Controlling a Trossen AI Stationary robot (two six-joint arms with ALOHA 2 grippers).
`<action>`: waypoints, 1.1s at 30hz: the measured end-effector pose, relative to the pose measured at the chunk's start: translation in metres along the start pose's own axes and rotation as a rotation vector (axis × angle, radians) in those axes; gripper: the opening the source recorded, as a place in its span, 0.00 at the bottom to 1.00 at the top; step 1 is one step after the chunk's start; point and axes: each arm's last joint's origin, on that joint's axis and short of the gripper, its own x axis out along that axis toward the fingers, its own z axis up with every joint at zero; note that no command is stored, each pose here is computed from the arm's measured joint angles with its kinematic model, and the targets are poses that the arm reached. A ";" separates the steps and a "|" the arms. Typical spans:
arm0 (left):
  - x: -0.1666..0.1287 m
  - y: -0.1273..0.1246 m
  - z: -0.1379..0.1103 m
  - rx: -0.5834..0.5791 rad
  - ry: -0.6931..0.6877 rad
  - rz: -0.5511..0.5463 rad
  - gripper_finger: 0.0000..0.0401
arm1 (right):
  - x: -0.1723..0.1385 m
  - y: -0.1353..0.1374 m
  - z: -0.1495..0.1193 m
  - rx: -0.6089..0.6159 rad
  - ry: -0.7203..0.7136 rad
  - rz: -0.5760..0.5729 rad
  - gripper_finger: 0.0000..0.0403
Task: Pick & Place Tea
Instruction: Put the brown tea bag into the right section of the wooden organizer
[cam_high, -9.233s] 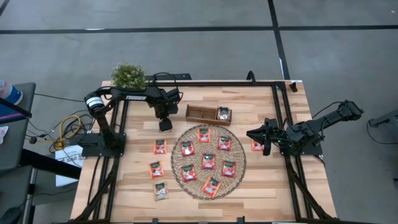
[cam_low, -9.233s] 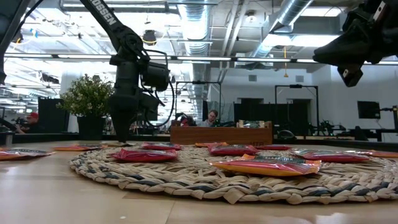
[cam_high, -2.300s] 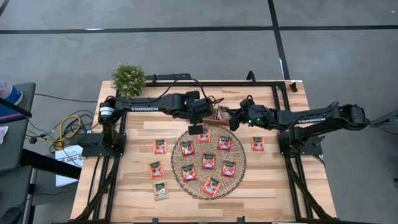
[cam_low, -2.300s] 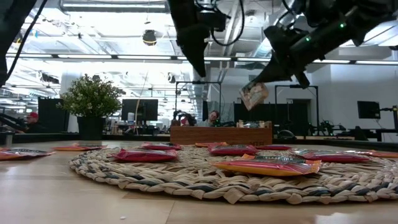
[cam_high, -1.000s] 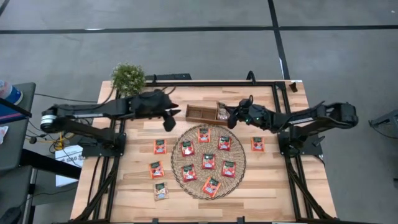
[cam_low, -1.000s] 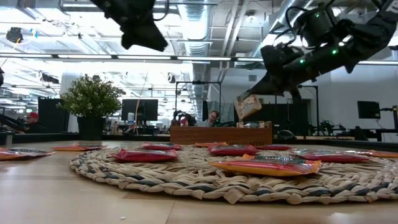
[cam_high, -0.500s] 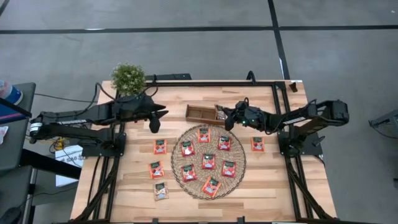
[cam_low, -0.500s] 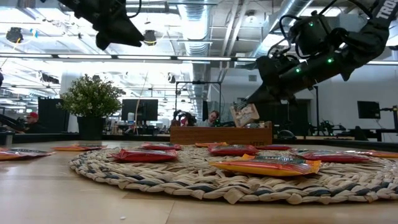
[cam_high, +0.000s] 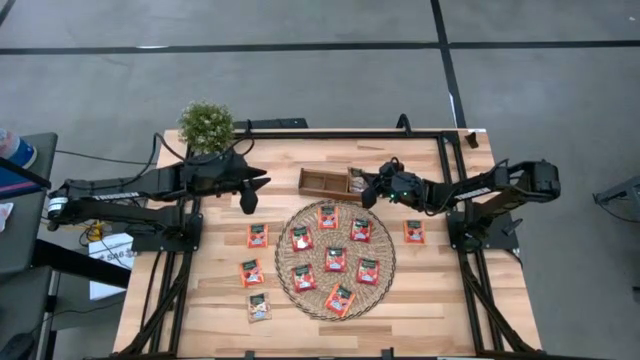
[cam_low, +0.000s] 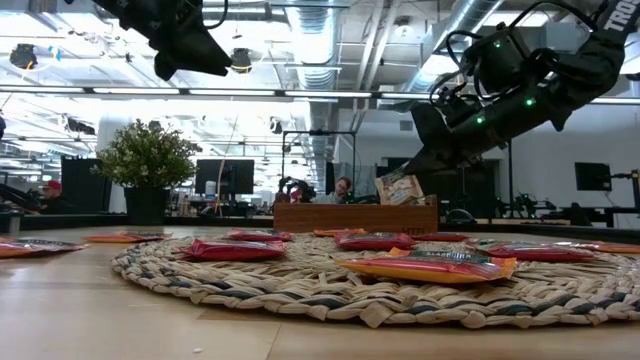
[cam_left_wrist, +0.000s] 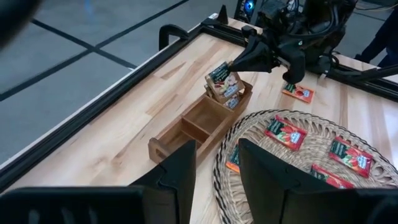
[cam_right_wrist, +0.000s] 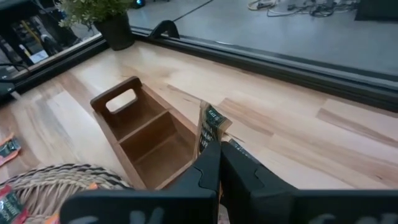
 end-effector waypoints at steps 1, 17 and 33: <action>0.000 0.000 0.000 0.002 0.000 0.000 0.28 | 0.000 0.000 0.000 0.000 0.000 0.001 0.00; 0.000 0.000 0.000 0.004 0.001 0.000 0.28 | 0.001 -0.002 -0.003 0.001 0.037 0.012 0.08; 0.000 0.000 0.000 0.004 0.001 -0.001 0.28 | -0.010 -0.002 0.015 -0.019 -0.027 0.048 0.26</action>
